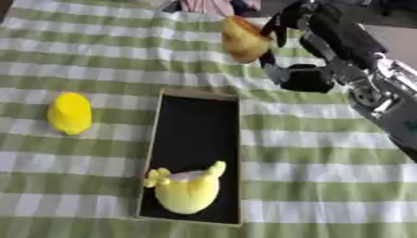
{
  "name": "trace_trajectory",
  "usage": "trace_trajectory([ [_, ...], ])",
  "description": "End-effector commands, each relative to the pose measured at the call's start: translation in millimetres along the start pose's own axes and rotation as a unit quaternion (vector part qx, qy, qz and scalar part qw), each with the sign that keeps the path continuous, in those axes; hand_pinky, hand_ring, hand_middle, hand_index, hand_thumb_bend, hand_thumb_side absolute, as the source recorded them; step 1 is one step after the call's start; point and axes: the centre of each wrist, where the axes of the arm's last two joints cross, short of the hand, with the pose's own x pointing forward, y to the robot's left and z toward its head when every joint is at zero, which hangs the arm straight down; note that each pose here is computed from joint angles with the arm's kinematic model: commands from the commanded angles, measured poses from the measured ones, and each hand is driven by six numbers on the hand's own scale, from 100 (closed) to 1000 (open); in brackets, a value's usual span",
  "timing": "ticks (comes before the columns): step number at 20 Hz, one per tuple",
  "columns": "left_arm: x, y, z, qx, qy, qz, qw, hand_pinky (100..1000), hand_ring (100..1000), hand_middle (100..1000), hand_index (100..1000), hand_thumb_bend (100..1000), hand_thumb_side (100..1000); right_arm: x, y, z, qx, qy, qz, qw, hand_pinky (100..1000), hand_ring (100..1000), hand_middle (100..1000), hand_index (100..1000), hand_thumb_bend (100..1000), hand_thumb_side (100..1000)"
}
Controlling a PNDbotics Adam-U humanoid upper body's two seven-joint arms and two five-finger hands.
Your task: Pick up objects on the table and place them in the box.
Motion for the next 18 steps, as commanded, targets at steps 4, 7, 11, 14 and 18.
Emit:
trace_trajectory([
  [4, 7, 3.2, -11, -0.004, -0.027, -0.010, 1.000, 736, 750, 741, 822, 100, 502, 17, 3.7, -3, 0.041, -0.107, 0.039, 0.993, 712, 595, 399, 413, 100, 269],
  [7, 7, 1.8, -10, -0.004, -0.024, -0.007, 1.000, 736, 749, 741, 821, 100, 508, 24, 11.2, -6, 0.054, -0.118, 0.037, 0.991, 711, 576, 400, 413, 100, 259],
  [11, 6, 1.0, -9, -0.003, -0.021, -0.004, 1.000, 735, 748, 741, 820, 100, 515, 33, 20.0, -10, 0.077, -0.114, 0.031, 0.990, 709, 574, 399, 413, 100, 267],
  [14, 6, 0.2, -8, -0.003, -0.019, -0.002, 1.000, 734, 747, 741, 820, 100, 524, 39, 27.6, -10, 0.101, -0.113, 0.034, 0.988, 706, 573, 399, 413, 100, 277],
  [18, 5, -0.6, -7, -0.002, -0.015, 0.002, 1.000, 733, 746, 741, 819, 100, 533, 44, 34.6, -10, 0.123, -0.115, 0.037, 0.985, 703, 572, 410, 427, 100, 287],
])
